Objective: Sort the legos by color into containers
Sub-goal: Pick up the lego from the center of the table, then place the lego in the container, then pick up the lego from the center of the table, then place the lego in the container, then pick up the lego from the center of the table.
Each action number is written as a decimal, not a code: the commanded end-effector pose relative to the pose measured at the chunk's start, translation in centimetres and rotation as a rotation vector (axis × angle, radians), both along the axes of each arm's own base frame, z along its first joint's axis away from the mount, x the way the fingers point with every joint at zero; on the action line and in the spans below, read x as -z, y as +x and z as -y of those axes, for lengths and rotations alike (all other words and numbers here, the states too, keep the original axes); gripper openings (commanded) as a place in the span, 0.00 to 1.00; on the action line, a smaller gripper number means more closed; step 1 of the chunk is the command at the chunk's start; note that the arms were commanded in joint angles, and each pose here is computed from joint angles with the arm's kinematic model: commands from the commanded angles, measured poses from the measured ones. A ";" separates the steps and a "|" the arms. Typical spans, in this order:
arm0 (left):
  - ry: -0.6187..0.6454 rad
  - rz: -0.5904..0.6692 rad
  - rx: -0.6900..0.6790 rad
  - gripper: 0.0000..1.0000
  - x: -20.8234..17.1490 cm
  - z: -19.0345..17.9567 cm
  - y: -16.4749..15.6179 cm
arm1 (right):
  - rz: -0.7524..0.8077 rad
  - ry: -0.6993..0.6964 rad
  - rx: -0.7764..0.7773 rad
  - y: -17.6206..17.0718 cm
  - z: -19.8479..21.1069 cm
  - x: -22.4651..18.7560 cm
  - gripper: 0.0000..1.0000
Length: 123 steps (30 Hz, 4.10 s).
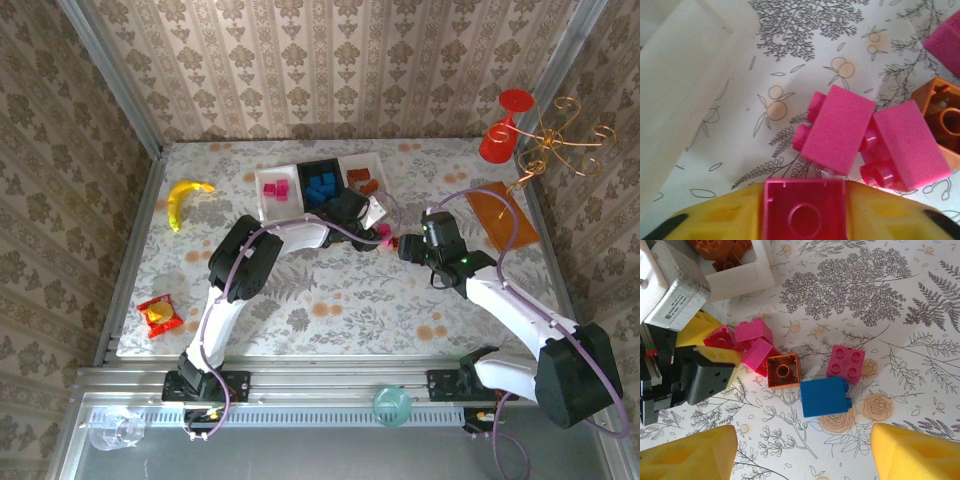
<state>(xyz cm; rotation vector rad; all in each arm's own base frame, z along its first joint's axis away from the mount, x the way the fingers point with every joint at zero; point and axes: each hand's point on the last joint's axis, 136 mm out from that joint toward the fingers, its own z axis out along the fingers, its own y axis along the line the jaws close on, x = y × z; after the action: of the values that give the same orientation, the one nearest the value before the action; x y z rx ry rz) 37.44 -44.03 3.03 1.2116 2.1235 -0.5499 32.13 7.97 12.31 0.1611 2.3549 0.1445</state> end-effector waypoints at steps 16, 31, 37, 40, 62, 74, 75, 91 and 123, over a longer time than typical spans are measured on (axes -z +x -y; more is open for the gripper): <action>-0.223 0.210 -0.304 0.24 -13.9 -13.2 0.7 | 0.040 0.053 -0.020 0.1 -1.0 -1.1 0.71; 0.084 0.209 -0.691 0.29 -9.1 -24.5 11.9 | -0.078 0.000 -0.037 0.3 -1.7 1.0 0.72; 0.057 0.212 -0.719 0.45 -10.3 -25.0 12.6 | -0.096 -0.012 -0.042 1.5 -2.5 1.7 0.72; -0.026 0.226 -0.713 0.57 -12.4 -24.6 11.6 | -0.104 -0.033 -0.051 2.8 -3.0 2.1 0.72; -0.396 0.230 -0.622 0.72 -18.9 -24.2 1.3 | -0.305 -0.264 -0.179 11.6 -6.8 9.2 0.63; -0.408 0.227 -0.622 0.73 -18.8 -24.6 0.3 | -0.235 -0.169 -0.306 10.8 -10.8 5.9 0.33; -0.410 0.227 -0.629 0.73 -18.7 -24.8 0.2 | -0.210 -0.143 -0.336 10.6 -11.9 4.9 0.33; -0.516 0.233 -0.846 0.74 -17.5 -31.3 -1.3 | 0.142 0.180 -0.632 13.4 -29.0 -5.0 0.33; -0.725 0.130 -0.522 0.73 -18.7 -22.4 -5.3 | -0.068 -0.165 -0.277 4.5 -11.6 -0.2 0.69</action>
<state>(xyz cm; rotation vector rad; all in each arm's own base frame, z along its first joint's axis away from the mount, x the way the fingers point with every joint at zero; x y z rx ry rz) 33.18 -18.41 20.25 0.1588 1.8413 -0.7326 38.58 23.92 16.46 -0.3446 2.3143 0.2520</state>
